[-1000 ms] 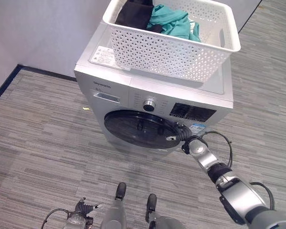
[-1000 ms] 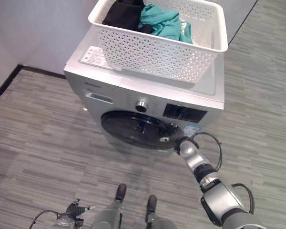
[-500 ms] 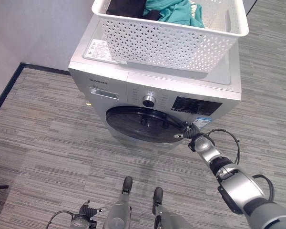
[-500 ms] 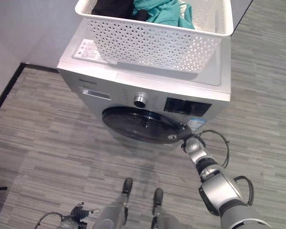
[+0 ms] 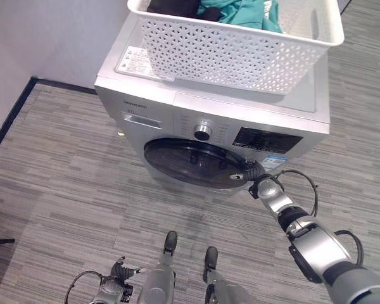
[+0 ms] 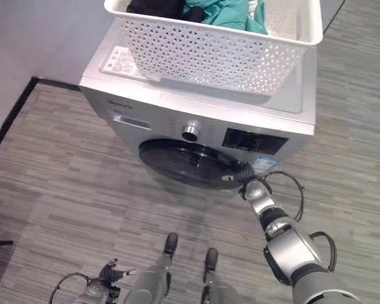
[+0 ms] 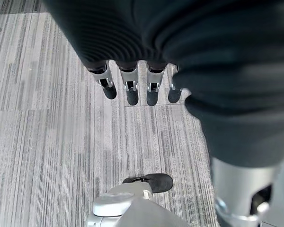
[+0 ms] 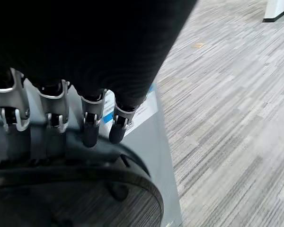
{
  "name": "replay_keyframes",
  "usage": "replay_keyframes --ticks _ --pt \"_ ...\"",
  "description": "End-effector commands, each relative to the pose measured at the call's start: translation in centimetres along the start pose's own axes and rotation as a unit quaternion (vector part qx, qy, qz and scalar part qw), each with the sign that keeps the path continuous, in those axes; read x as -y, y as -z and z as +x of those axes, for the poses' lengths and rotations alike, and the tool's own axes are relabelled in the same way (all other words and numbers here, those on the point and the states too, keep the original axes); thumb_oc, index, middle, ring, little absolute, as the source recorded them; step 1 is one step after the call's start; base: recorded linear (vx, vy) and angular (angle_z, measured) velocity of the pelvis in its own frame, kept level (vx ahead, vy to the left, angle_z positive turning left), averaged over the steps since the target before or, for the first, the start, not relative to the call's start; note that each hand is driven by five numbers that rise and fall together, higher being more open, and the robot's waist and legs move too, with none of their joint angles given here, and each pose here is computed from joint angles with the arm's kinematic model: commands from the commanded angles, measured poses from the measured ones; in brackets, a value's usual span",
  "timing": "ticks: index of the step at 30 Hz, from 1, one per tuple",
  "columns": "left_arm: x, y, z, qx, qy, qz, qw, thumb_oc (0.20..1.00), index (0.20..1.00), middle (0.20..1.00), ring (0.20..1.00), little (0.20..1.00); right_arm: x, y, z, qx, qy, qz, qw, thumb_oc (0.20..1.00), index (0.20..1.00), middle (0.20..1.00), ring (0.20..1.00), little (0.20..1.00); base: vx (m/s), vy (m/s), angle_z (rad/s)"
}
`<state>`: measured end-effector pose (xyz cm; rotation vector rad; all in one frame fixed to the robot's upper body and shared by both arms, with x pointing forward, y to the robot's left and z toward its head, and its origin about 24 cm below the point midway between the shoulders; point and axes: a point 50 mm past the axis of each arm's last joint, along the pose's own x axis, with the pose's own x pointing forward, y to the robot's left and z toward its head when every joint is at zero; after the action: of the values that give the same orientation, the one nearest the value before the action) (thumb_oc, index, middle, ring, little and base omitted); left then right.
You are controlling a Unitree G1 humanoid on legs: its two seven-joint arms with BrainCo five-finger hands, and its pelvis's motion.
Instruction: Grab the laundry basket,head to the washer,open it,put in the laundry and shut it.
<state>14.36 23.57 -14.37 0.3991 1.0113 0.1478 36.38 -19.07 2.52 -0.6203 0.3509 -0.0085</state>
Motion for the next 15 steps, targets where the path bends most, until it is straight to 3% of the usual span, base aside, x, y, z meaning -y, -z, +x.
replay_keyframes --ticks 1,10,11,15 --pt "-1.2 -1.2 0.4 0.017 -0.013 0.015 1.000 1.000 1.000 1.000 1.000 1.000 -0.2 -4.9 0.4 0.089 -0.030 0.013 0.995 1.000 1.000 1.000 1.000 1.000 0.00 0.000 0.00" --pt "-1.9 -1.2 0.5 0.014 -0.011 0.021 1.000 1.000 1.000 1.000 1.000 1.000 -3.9 -4.9 -0.2 0.088 -0.120 0.012 0.989 1.000 1.000 1.000 1.000 1.000 0.00 -0.009 0.07" --pt "-2.1 -1.1 0.5 0.010 -0.013 0.021 1.000 1.000 1.000 1.000 1.000 1.000 -6.1 -5.0 -0.8 0.092 -0.161 0.004 0.983 1.000 1.000 1.000 1.000 1.000 0.00 0.000 0.00" --pt "-2.3 -0.8 0.5 0.002 -0.014 0.023 1.000 1.000 1.000 1.000 1.000 1.000 -9.6 -5.8 -2.1 0.114 -0.229 -0.015 0.967 1.000 1.000 1.000 1.000 1.000 0.00 0.000 0.00"
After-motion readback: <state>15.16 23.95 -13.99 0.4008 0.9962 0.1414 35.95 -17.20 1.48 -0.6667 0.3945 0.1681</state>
